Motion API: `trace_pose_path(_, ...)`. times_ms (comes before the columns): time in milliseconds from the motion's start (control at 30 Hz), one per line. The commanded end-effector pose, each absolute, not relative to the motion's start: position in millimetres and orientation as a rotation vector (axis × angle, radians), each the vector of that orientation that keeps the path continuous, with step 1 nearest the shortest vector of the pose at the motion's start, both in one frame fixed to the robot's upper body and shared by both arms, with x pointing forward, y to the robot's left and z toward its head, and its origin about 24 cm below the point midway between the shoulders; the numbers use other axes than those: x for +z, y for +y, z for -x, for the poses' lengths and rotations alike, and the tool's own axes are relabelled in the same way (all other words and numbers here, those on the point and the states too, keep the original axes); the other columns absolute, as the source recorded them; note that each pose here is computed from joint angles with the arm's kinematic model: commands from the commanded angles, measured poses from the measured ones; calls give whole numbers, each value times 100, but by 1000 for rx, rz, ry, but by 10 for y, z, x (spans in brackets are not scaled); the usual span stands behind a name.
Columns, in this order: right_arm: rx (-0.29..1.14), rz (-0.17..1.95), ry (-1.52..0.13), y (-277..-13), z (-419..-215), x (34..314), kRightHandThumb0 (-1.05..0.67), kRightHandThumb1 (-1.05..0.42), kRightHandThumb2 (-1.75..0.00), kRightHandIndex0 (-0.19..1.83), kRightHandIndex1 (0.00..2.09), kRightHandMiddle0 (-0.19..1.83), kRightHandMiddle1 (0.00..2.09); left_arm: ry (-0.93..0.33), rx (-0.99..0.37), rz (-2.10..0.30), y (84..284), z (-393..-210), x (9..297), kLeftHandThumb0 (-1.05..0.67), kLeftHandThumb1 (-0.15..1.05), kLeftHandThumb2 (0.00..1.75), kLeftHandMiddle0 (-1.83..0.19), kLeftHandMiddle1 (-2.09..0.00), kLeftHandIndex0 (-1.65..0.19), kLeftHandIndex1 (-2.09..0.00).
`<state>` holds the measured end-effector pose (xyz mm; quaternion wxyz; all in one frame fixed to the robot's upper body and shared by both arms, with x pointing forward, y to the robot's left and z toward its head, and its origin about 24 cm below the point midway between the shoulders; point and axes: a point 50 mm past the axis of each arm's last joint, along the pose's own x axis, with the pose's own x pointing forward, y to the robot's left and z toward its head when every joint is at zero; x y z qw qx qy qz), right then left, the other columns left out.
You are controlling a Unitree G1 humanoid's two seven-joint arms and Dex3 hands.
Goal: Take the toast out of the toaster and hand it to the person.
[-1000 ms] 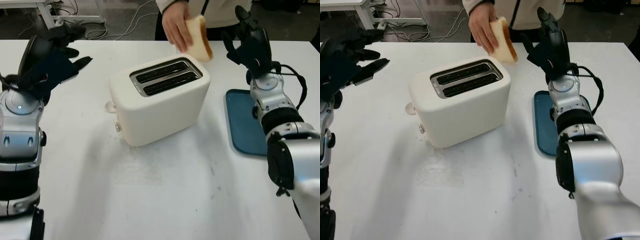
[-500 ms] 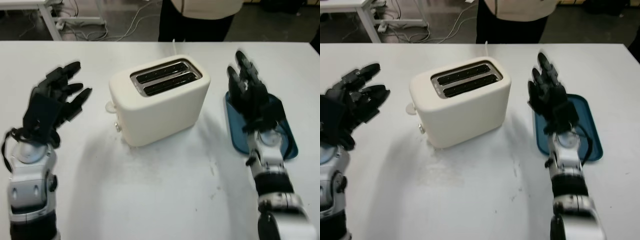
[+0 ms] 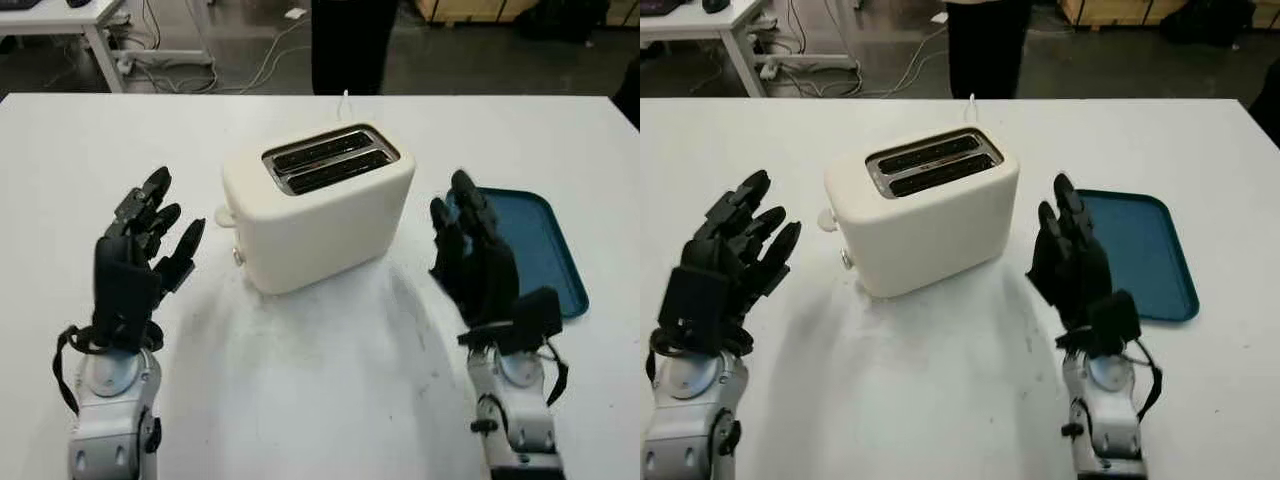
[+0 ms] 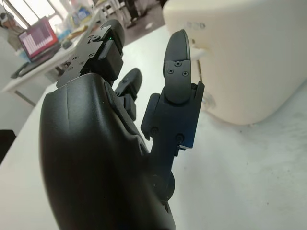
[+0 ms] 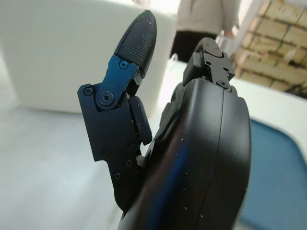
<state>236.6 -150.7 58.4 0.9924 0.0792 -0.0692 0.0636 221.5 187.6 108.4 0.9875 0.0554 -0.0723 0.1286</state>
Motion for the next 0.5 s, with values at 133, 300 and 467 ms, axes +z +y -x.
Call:
trace_pose_path(133, 133, -162, -129, -1411, -2290, 540, -66, -92, -81, 0, 0, 0, 0, -121, 233, -140, 1795, -2182, 1048, -55, 92, 53, -17, -45, -33, 0)
trace_pose_path(300, 119, -157, -142, -1413, -2308, 566, -67, -92, -81, 0, 0, 0, 0, -91, 219, -140, 1719, -2178, 1007, -58, 92, 52, -16, -43, -31, 0)
trace_pose_path(467, 110, -144, -146, -1433, -2328, 562, -70, -92, -79, 0, 0, 0, 0, -70, 198, -140, 1677, -2188, 939, -57, 92, 53, -16, -46, -32, -1)
